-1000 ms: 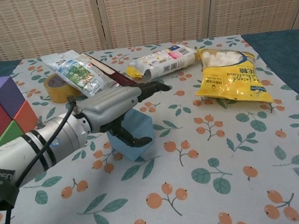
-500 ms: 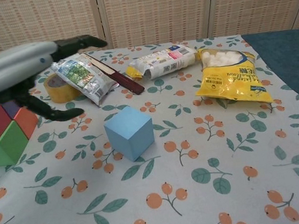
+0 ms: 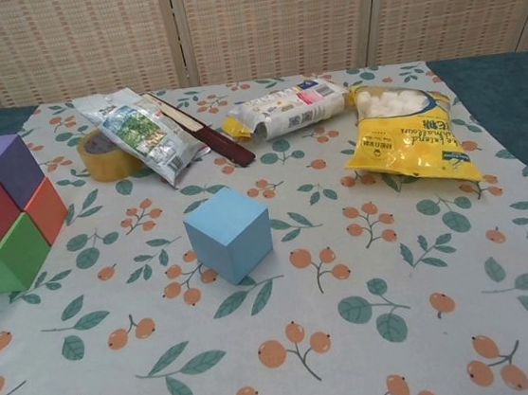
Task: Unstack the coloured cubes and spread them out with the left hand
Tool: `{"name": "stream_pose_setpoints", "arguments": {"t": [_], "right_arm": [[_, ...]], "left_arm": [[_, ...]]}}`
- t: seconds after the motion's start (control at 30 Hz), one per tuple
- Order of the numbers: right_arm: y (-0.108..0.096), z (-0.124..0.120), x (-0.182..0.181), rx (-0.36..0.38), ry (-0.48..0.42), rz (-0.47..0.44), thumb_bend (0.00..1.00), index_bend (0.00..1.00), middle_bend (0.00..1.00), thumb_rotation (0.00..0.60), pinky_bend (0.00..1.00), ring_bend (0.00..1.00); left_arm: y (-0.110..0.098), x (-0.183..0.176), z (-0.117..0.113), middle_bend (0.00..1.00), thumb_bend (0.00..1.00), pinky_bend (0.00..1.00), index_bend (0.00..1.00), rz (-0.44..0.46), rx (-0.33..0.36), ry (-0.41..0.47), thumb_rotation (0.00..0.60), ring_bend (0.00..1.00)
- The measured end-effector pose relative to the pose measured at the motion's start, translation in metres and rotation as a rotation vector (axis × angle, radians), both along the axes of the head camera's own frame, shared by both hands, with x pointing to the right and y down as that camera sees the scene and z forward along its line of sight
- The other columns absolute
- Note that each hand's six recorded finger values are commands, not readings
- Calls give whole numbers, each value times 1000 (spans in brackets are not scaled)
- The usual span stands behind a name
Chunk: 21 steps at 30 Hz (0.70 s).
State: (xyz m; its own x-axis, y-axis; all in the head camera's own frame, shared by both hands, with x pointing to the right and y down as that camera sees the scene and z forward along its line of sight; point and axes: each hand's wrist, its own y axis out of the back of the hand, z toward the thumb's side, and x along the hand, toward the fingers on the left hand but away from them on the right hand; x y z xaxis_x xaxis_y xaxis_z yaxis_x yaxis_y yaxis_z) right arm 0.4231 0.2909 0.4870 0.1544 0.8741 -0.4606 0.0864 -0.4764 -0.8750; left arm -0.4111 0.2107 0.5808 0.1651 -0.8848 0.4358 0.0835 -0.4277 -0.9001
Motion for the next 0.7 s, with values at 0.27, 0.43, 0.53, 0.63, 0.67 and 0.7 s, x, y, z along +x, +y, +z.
{"name": "stream_pose_setpoints", "arguments": {"t": [0.27, 0.43, 0.53, 0.63, 0.67, 0.7], "right_arm": [[1, 0, -2, -5, -4, -7, 334, 0, 0, 600, 0, 0], [1, -3, -2, 9, -10, -4, 333, 0, 0, 600, 0, 0], [1, -3, -1, 8, -10, -2, 333, 0, 0, 600, 0, 0], [1, -2, -1, 5, -6, -1, 333, 0, 0, 600, 0, 0], [1, -1, -1, 4, -5, -1, 333, 0, 0, 600, 0, 0], [1, -1, -1, 1, -4, -1, 333, 0, 0, 600, 0, 0]], "left_arm": [[13, -48, 13, 242, 284, 120, 19, -135, -83, -44, 600, 176], [16, -49, 36, 231, 287, 118, 0, -152, -169, -28, 600, 175], [13, -38, 45, 226, 288, 117, 0, -136, -178, 7, 600, 175], [10, -21, 45, 218, 287, 116, 0, -94, -162, 42, 600, 176], [9, -11, 44, 214, 288, 116, 0, -72, -156, 62, 600, 176], [9, -2, 43, 211, 287, 116, 0, -54, -151, 80, 600, 176]]}}
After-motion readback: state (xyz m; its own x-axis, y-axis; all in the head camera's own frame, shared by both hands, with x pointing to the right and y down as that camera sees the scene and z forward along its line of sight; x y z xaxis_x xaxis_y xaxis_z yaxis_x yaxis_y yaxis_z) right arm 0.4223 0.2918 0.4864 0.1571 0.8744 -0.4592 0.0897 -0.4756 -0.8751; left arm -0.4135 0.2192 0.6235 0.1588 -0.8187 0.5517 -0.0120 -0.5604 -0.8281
